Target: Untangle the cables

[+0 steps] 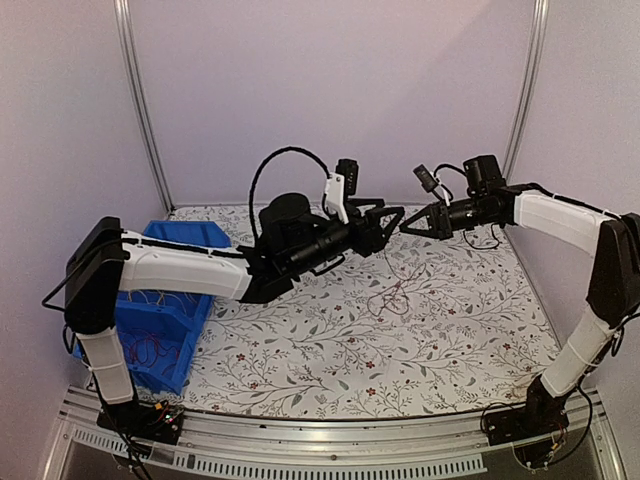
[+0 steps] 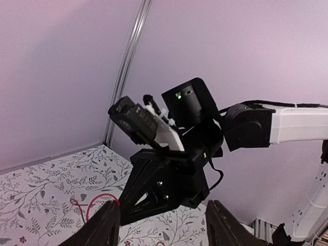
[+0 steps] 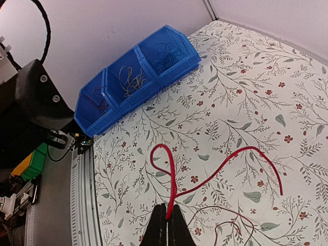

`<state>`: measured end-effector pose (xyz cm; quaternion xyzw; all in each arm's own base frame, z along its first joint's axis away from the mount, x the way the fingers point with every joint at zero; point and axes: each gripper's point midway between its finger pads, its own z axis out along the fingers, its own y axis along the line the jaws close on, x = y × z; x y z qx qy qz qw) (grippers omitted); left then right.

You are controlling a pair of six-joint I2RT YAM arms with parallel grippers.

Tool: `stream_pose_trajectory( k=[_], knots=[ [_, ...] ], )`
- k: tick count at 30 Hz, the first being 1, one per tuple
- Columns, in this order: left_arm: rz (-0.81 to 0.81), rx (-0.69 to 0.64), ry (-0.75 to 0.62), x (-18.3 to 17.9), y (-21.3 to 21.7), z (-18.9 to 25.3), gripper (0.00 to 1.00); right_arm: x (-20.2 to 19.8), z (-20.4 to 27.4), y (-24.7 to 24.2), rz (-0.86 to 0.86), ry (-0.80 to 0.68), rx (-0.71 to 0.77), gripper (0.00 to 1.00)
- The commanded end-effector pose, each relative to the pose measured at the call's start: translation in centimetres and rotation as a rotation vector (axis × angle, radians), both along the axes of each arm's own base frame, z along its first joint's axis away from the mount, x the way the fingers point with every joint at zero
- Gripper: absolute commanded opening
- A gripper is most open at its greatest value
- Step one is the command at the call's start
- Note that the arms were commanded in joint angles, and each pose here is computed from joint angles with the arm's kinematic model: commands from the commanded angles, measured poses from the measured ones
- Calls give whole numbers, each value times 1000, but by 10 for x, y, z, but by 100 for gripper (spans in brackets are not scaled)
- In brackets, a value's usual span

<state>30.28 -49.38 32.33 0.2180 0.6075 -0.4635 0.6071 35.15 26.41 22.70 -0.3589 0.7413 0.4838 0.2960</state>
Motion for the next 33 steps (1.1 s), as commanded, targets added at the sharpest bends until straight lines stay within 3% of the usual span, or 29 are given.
stream_pose_trajectory(
  k=[1,6,17,26,33],
  knots=[
    [-117,-111,29,-10,8,8,59,-3,30,-14,-64,-203,-80,0],
    [-243,-147,42,-20,-3,0,66,3,51,-28,-147,-317,-157,0],
    [-75,-39,130,18,-11,-52,70,-3,95,-34,-149,-445,-171,0],
    [55,10,201,57,-11,-80,55,-15,111,-32,-123,-445,-131,0],
    [26,38,211,76,-19,-94,46,-25,119,-30,-92,-450,-103,0]
  ],
)
